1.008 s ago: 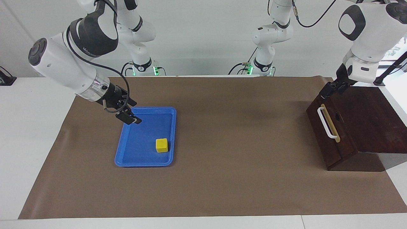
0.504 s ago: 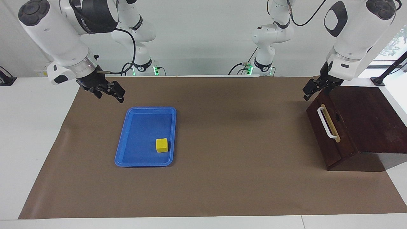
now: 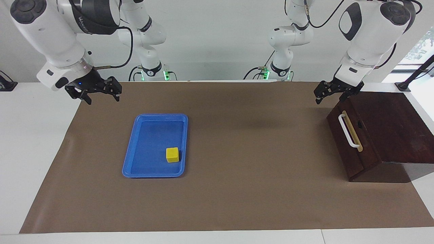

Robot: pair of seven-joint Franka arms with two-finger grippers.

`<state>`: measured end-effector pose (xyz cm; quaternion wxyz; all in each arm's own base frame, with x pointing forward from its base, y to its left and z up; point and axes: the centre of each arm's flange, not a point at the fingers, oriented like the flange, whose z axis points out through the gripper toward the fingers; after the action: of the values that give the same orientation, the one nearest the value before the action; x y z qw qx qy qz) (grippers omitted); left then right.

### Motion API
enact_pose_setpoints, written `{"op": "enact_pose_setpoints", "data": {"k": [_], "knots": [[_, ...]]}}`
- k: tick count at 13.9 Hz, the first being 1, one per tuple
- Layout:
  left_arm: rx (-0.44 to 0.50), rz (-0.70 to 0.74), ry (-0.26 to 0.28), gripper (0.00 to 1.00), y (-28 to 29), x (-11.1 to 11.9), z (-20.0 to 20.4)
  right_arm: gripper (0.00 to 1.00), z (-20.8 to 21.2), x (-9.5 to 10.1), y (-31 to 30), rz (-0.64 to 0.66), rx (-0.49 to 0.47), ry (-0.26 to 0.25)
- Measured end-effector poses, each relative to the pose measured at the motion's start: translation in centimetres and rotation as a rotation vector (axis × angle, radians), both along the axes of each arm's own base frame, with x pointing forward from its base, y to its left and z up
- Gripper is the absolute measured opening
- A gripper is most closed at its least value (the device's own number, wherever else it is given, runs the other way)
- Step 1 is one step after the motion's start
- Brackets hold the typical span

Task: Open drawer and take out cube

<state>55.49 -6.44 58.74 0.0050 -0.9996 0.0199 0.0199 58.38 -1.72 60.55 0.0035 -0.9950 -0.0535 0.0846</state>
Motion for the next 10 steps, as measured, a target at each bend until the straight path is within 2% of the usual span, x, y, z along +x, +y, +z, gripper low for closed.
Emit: {"op": "enact_pose_setpoints", "data": {"k": [2,5,7,10], "knots": [[0.001,-0.015,0.013,1.00,0.0,-0.2,0.0,1.00,-0.8,-1.8,-1.1,-0.015,0.006,0.032],[0.005,-0.030,0.045,1.00,0.1,-0.8,-0.1,1.00,-1.3,-4.5,-1.7,-0.022,0.012,-0.005],[0.005,-0.033,0.048,1.00,0.1,-0.8,0.0,1.00,-1.4,-4.7,-1.9,-0.014,0.012,-0.065],[0.005,-0.034,0.048,1.00,0.1,-0.8,0.0,1.00,-1.4,-4.3,-2.2,-0.011,0.003,-0.099]]}}
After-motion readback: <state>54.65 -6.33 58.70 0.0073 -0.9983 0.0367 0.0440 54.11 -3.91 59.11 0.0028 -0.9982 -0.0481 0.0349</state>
